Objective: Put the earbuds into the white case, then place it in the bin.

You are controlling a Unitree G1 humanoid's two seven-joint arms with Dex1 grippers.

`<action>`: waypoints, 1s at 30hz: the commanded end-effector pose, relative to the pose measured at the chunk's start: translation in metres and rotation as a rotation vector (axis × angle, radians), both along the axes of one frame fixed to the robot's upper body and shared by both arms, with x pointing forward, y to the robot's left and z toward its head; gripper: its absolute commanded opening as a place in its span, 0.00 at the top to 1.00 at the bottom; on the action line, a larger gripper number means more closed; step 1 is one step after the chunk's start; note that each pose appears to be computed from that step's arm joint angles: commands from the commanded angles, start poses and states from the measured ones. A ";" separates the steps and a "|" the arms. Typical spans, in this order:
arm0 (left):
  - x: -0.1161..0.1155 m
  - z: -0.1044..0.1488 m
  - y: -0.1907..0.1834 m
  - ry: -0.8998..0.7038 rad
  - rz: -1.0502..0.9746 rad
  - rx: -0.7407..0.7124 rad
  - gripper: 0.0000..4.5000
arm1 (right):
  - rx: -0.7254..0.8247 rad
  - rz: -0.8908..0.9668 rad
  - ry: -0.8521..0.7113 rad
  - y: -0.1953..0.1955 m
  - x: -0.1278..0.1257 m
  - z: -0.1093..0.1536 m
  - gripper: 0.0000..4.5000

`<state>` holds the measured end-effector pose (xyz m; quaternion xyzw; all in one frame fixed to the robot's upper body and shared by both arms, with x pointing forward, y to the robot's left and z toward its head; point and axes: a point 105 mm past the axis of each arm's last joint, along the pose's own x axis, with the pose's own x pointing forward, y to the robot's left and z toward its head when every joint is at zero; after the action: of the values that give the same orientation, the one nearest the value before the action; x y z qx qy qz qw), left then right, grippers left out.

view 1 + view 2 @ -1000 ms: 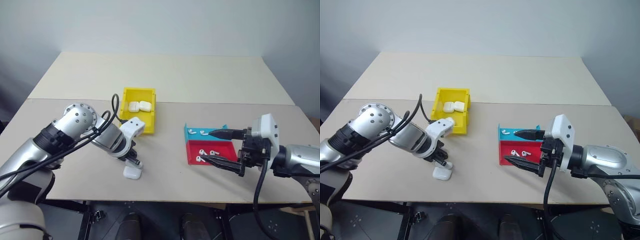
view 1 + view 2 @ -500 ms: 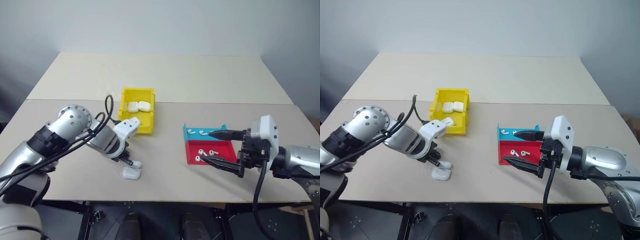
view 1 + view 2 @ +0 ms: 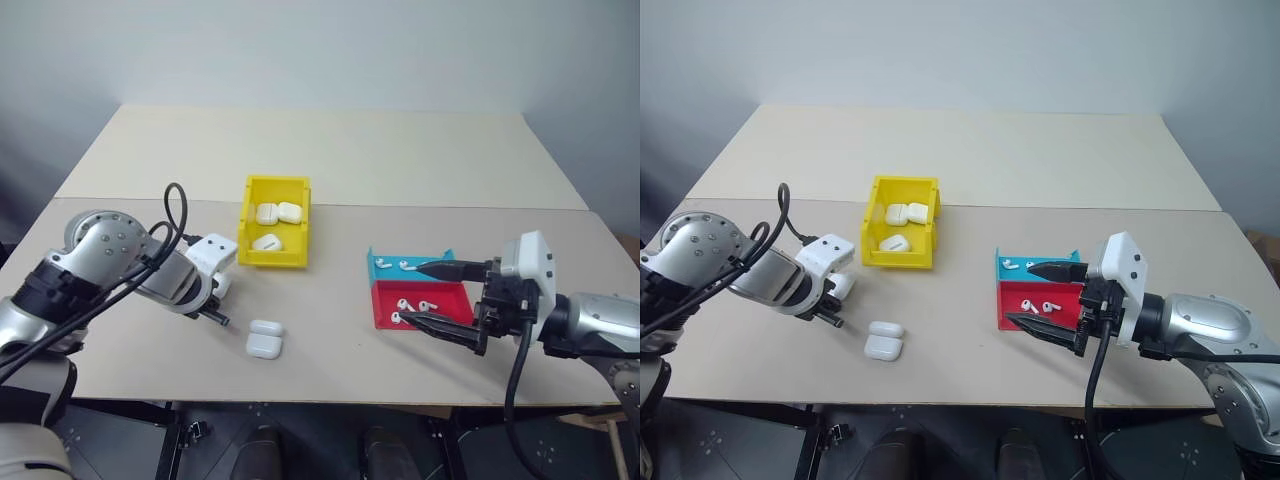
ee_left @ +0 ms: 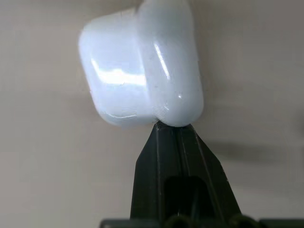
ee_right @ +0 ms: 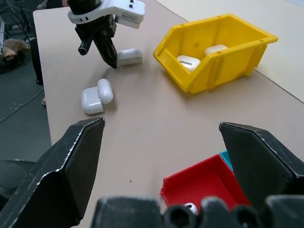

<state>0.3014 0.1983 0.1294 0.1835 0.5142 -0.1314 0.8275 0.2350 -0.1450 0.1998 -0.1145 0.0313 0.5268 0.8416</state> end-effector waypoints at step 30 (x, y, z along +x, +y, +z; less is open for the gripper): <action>0.027 0.072 0.046 -0.218 -1.375 0.092 0.00 | -0.010 0.100 -0.098 0.009 0.003 0.019 0.00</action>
<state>0.3256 0.2383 0.2011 0.4773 0.2008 -0.5856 0.6236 0.2416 -0.1384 0.2096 -0.1292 0.0078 0.5612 0.8175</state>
